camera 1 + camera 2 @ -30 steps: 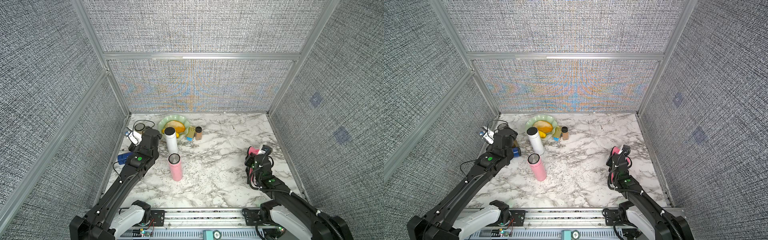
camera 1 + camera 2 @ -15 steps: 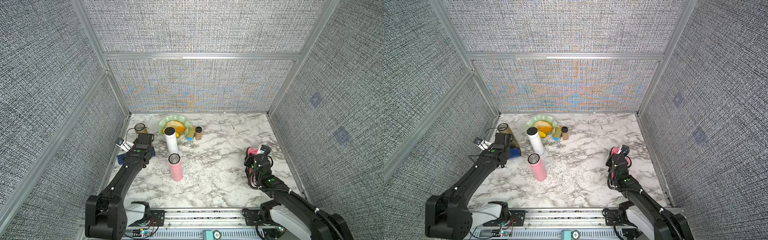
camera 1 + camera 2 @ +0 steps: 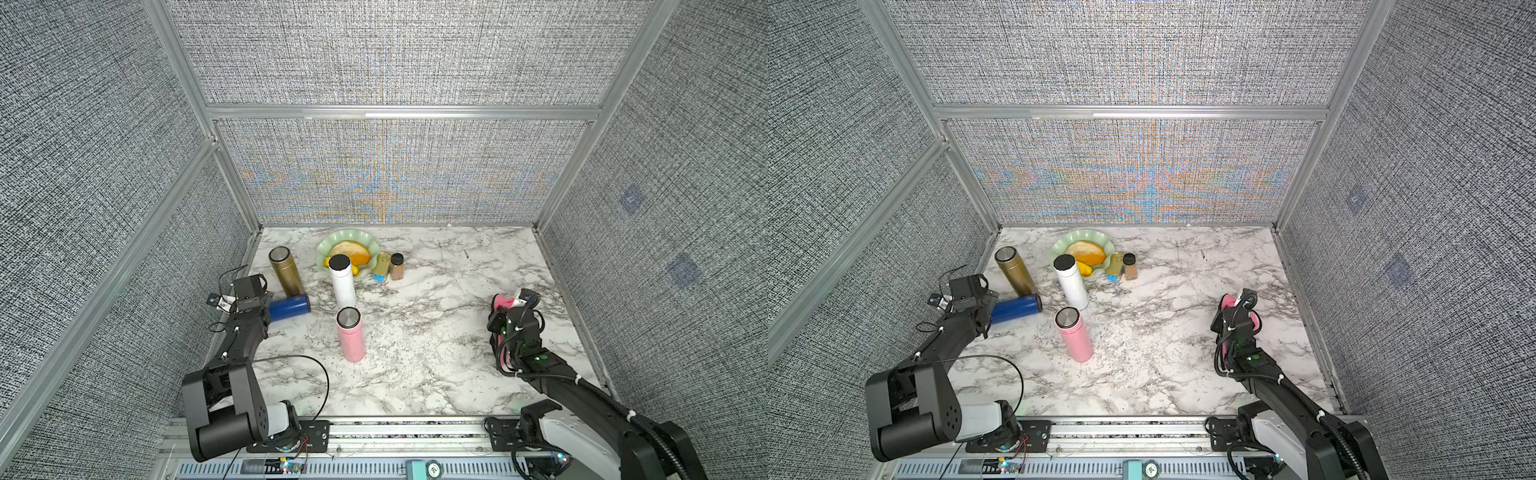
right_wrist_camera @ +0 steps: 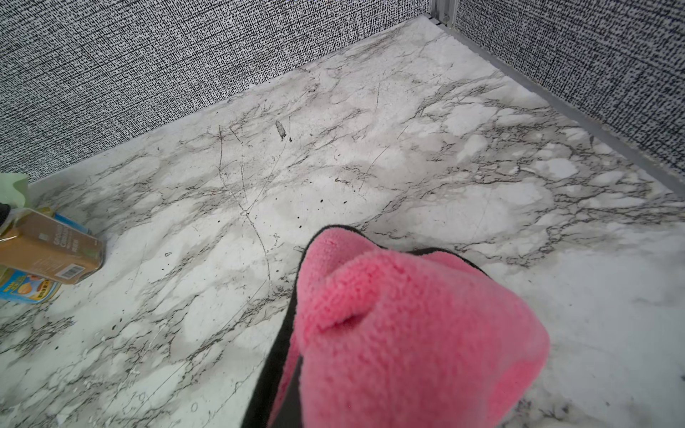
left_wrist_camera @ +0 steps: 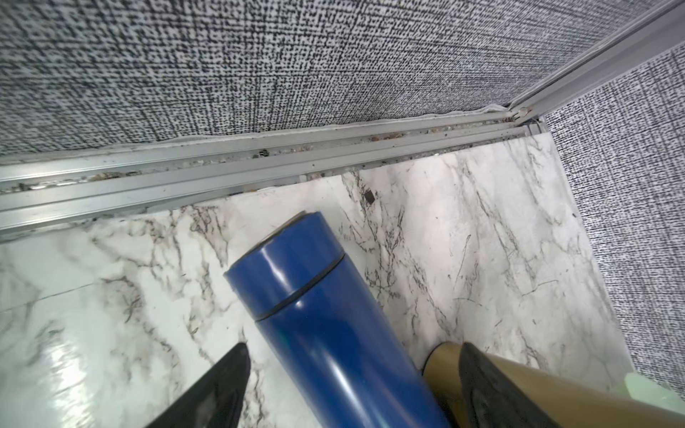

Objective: Wipe the surface of the thermos
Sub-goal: Pick up the thermos from the center of the board.

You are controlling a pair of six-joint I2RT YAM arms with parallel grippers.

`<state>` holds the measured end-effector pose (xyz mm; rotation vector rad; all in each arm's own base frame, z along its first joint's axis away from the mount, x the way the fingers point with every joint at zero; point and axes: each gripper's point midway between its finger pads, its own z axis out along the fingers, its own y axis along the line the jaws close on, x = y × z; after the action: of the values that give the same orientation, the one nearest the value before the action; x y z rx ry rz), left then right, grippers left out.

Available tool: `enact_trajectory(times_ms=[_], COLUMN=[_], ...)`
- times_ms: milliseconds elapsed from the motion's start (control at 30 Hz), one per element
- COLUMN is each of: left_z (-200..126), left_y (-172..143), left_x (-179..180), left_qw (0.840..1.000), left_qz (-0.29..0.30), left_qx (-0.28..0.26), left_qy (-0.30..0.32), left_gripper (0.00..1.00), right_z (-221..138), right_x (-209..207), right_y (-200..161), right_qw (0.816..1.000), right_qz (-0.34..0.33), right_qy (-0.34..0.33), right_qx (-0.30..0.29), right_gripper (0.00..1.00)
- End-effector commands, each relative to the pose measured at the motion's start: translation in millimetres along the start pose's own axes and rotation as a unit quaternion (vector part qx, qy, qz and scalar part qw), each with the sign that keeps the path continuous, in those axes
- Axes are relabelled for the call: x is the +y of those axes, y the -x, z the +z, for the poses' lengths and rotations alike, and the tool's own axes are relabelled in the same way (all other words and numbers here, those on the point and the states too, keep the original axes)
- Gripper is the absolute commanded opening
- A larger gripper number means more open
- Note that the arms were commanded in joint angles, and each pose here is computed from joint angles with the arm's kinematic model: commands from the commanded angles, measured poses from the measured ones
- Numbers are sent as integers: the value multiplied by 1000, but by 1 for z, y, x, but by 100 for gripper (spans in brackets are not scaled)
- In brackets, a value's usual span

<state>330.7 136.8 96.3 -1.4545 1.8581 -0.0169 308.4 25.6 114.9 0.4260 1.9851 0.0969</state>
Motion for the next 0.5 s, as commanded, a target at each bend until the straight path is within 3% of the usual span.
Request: enact_trajectory(times_ms=[0, 233, 467], left_z=[8, 40, 70], left_y=[1, -10, -33], left_x=[-4, 23, 33], left_qw=[1000, 993, 984], left_qz=[-23, -40, -41], left_qx=[16, 73, 119], left_qy=[-12, 85, 124], left_gripper=[88, 86, 85], right_z=[-1, 0, 0], right_x=[4, 5, 5], right_y=[5, 5, 5], right_qw=[1000, 1000, 1000], right_qz=[3, 1, 0], right_qy=[6, 9, 9], right_qx=[-6, -4, 0], right_gripper=[0, 0, 0])
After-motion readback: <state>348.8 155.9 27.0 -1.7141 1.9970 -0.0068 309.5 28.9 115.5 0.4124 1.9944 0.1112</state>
